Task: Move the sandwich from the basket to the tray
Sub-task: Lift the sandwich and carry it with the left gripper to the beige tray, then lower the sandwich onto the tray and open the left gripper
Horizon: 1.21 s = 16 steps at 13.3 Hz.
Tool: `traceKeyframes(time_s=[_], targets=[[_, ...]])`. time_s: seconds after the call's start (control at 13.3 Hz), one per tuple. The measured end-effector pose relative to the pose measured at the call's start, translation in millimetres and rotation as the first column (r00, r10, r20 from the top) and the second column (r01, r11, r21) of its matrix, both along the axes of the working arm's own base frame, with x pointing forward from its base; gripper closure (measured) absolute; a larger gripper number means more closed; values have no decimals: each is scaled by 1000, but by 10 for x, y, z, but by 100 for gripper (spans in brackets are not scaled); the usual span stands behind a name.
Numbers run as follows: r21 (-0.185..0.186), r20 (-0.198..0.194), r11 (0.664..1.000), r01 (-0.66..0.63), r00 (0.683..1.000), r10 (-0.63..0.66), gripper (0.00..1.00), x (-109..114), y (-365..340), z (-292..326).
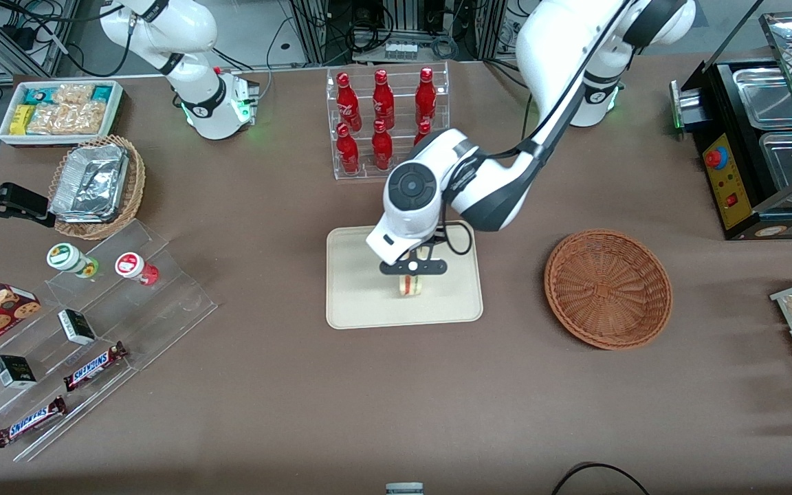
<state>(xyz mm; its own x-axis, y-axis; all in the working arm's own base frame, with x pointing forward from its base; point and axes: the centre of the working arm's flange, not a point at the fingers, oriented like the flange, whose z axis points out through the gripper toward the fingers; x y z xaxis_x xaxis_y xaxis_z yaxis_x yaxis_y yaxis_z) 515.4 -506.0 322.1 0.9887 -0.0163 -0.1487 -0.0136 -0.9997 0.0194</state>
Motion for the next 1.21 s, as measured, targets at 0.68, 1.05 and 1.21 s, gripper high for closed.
traceKeyframes(time_s=[0.68,1.05,1.21], targets=[[32,11,990,-137,991,136,85,163,-145,-389],[58,-12,990,-130,991,131,85,72,-191,-618],[67,-21,991,-117,993,119,85,-6,-239,-722]])
